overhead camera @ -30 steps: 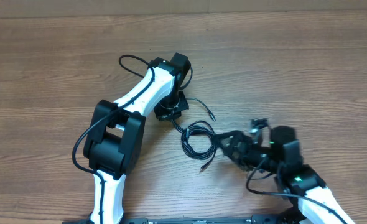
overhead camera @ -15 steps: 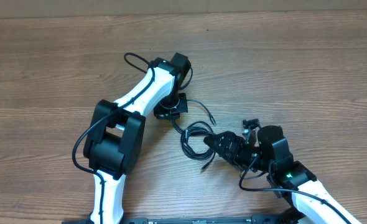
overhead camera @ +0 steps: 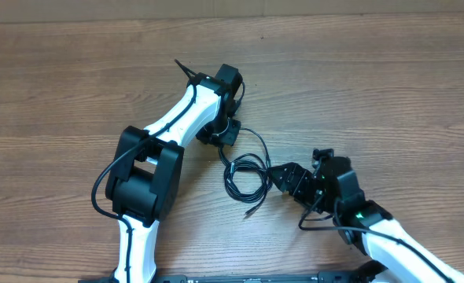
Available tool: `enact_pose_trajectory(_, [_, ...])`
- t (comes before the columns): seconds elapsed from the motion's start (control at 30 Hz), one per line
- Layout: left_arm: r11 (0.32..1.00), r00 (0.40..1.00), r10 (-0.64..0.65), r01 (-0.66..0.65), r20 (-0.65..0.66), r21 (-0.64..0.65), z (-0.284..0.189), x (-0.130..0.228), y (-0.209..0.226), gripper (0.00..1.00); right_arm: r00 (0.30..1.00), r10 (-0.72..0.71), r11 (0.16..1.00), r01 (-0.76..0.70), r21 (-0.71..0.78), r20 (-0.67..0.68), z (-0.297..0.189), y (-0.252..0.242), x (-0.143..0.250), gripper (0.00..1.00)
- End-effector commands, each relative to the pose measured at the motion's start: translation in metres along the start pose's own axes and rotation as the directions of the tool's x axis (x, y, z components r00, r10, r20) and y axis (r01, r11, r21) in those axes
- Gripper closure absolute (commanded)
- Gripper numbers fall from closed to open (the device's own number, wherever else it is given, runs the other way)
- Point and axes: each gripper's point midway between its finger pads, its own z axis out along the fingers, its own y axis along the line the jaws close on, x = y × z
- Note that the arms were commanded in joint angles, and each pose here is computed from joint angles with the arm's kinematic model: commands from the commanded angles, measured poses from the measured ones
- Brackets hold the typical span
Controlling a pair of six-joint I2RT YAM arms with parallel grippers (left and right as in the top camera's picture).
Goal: Untangle cables
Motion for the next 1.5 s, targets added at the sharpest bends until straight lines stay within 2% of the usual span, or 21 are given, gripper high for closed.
enact_pose_trajectory(0.0, [0.998,0.998,0.068,-0.068,0.01,0.0,0.001,-0.006,-0.003,0.96,0.998,0.05,0.999,-0.05,0.014,-0.047,0.014,-0.004,0.005,0.21])
enact_pose_trajectory(0.13, [0.998,0.997,0.069,-0.069,0.022,0.001,0.001,-0.009,-0.003,0.96,0.991,0.058,0.998,-0.06,-0.008,-0.123,0.028,-0.006,0.014,0.23])
enact_pose_trajectory(0.23, [0.998,0.997,0.067,-0.067,0.026,0.001,0.001,-0.01,-0.004,0.96,0.983,0.037,0.996,-0.05,-0.073,-0.178,0.036,0.003,0.02,0.32])
enact_pose_trajectory(0.33, [0.999,0.998,0.053,-0.053,0.027,0.01,0.001,-0.01,-0.005,0.96,0.979,0.056,0.996,-0.069,-0.06,-0.197,0.043,-0.002,0.025,0.33])
enact_pose_trajectory(0.4, [0.998,0.998,0.052,-0.053,0.027,0.025,0.001,-0.01,-0.008,0.96,0.979,0.083,0.995,-0.092,-0.037,-0.185,0.047,-0.006,0.025,0.34])
enact_pose_trajectory(0.53, [0.998,0.998,0.055,-0.056,0.029,0.034,0.001,-0.011,-0.009,0.96,0.988,0.048,0.997,-0.056,-0.052,-0.144,0.051,-0.001,0.021,0.37])
enact_pose_trajectory(0.67, [0.992,0.992,0.124,-0.125,0.031,0.033,0.001,-0.01,-0.009,0.96,0.998,0.027,1.0,-0.028,-0.012,-0.058,0.055,-0.006,0.011,0.37])
enact_pose_trajectory(0.77, [0.984,0.985,0.172,-0.173,0.033,0.031,0.001,-0.011,-0.009,0.96,0.999,0.013,0.999,-0.015,-0.045,-0.044,0.055,0.002,0.007,0.48])
enact_pose_trajectory(0.87, [0.985,0.985,0.169,-0.17,0.03,0.021,0.001,-0.01,-0.006,0.9,1.0,0.011,0.999,-0.012,-0.043,-0.02,0.055,0.002,0.003,0.57])
enact_pose_trajectory(0.93, [0.992,0.992,0.123,-0.123,0.006,0.031,0.0,-0.004,-0.007,0.85,1.0,0.015,1.0,-0.015,-0.028,-0.002,0.055,-0.001,0.0,0.59])
enact_pose_trajectory(1.17, [0.996,0.996,0.085,-0.084,-0.014,0.038,-0.001,0.0,-0.007,0.79,0.998,-0.052,0.997,0.051,-0.058,-0.027,0.058,0.01,0.013,0.55])
enact_pose_trajectory(1.23, [0.999,0.999,0.027,-0.026,-0.019,0.042,-0.005,0.0,-0.007,0.8,0.997,-0.065,0.996,0.063,-0.069,-0.04,0.059,0.014,0.019,0.55])
enact_pose_trajectory(1.3, [0.998,0.999,-0.038,0.039,-0.019,0.05,-0.021,-0.004,-0.008,0.75,0.996,-0.082,0.993,0.078,-0.085,-0.046,0.06,0.019,0.024,0.62])
enact_pose_trajectory(1.47, [0.98,0.982,-0.19,0.189,0.019,0.059,-0.07,-0.021,-0.007,0.66,0.995,-0.082,0.994,0.077,-0.078,-0.053,0.06,0.017,0.026,0.69])
